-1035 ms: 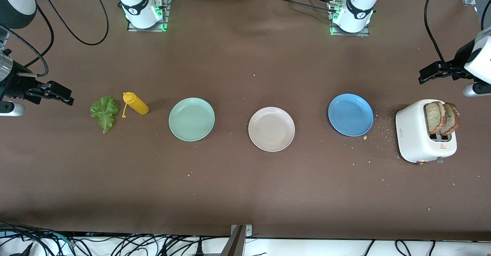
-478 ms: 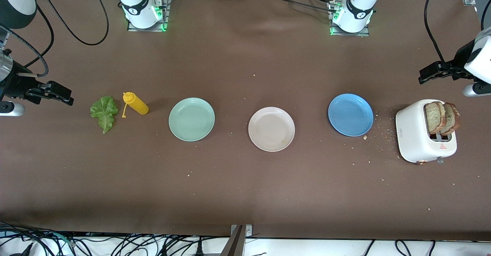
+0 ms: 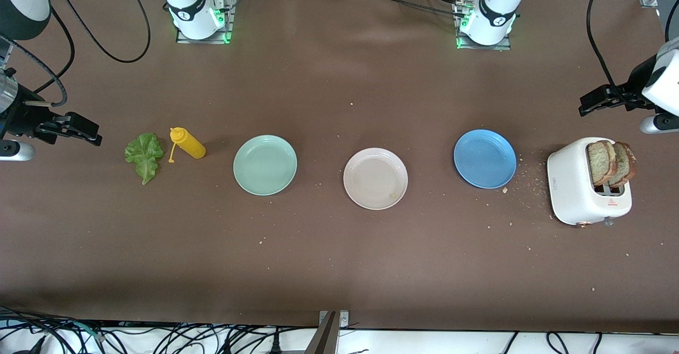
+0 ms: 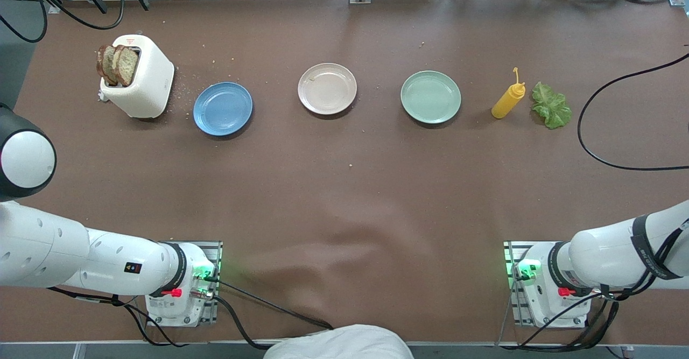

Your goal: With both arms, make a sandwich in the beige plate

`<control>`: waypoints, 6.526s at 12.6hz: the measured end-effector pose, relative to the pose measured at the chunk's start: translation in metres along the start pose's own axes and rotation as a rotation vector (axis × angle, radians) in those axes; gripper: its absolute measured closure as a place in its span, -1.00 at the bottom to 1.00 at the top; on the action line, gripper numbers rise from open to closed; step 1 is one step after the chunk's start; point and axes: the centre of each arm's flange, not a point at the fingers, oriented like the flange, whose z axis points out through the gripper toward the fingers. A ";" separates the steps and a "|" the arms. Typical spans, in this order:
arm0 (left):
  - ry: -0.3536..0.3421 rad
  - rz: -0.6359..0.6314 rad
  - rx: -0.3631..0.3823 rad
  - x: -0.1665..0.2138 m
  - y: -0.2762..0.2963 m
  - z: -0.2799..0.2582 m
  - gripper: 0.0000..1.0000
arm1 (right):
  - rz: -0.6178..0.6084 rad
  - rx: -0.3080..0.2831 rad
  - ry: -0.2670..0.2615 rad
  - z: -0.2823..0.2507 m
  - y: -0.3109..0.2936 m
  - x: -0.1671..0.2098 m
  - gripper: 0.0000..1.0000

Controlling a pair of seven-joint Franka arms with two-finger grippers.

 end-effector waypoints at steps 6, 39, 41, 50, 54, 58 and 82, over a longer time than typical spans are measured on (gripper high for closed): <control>0.000 0.000 0.000 0.000 0.000 0.000 -1.00 | -0.001 0.000 0.000 0.000 0.000 0.000 -1.00; -0.163 -0.312 -0.150 0.087 -0.158 0.122 -1.00 | 0.000 0.011 -0.020 0.000 -0.001 -0.003 -1.00; -0.165 -0.318 -0.152 0.087 -0.163 0.124 -1.00 | 0.000 0.011 -0.021 0.001 -0.001 -0.003 -1.00; -0.143 -0.171 -0.119 0.108 -0.144 0.161 -1.00 | 0.000 0.011 -0.022 0.001 -0.001 -0.003 -1.00; -0.112 -0.130 -0.064 0.109 -0.131 0.190 -1.00 | 0.000 0.012 -0.023 0.002 -0.001 -0.002 -1.00; -0.110 -0.129 -0.064 0.108 -0.130 0.200 -0.99 | 0.000 0.012 -0.026 0.004 -0.001 -0.002 -1.00; -0.299 0.052 -0.448 0.109 0.029 0.139 0.82 | 0.005 0.014 -0.017 0.010 0.001 0.003 -1.00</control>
